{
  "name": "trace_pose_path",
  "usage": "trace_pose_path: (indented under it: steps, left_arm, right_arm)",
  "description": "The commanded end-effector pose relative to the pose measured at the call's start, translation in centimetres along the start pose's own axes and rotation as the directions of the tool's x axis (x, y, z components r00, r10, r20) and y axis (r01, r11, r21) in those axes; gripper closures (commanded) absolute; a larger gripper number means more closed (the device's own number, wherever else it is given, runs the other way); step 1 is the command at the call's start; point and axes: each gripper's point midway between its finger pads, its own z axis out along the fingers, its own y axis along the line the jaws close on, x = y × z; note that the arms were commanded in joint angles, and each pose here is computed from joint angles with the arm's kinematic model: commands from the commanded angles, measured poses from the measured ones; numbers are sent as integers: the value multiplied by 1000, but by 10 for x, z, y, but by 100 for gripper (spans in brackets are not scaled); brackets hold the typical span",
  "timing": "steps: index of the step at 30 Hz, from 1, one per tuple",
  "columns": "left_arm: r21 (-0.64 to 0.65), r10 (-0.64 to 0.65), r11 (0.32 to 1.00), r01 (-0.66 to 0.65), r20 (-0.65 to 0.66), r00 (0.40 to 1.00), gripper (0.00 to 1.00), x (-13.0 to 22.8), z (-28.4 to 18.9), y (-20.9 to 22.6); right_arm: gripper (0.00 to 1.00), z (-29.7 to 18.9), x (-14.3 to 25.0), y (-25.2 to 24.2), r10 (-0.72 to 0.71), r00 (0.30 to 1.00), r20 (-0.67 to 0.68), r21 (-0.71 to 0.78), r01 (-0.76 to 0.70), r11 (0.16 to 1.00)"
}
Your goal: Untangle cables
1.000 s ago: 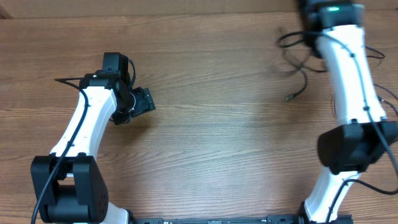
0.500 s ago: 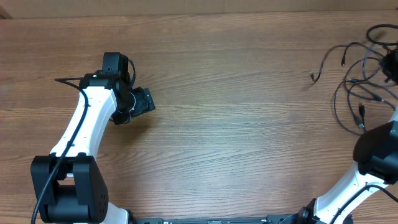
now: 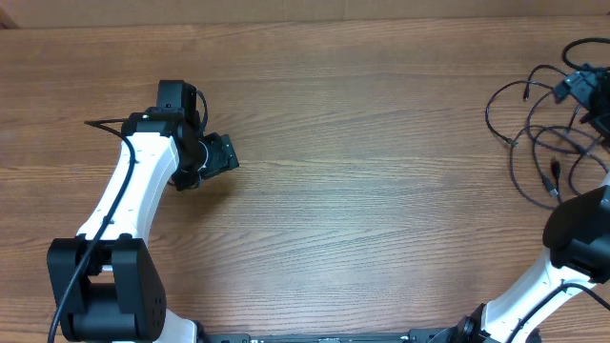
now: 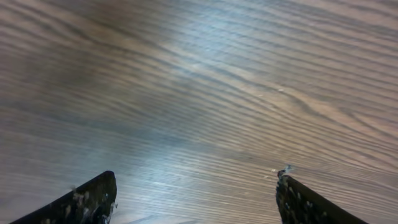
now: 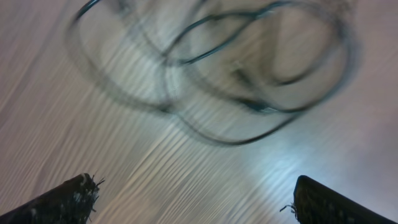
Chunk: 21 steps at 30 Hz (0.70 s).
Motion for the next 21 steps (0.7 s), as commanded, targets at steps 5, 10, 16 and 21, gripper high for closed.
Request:
trace_pose_path:
  steps: [5, 10, 16, 21]
  left_arm:
    - [243, 178, 950, -196, 97, 979, 8, -17, -8, -55]
    - [167, 326, 921, -352, 166, 931, 0, -21, -11, -67]
    - [-123, 326, 942, -312, 116, 938, 0, -23, -21, -25]
    - [-155, 228, 963, -221, 24, 973, 0, -9, -38, -2]
  right_arm:
    - [0, -34, 64, 100, -508, 861, 13, -403, 470, 785]
    - [0, -39, 94, 138, -622, 781, 58, -403, 588, 701]
    - [0, -41, 123, 176, -657, 748, 94, -339, 645, 685]
    - [0, -29, 169, 206, -723, 685, 84, -323, 706, 631]
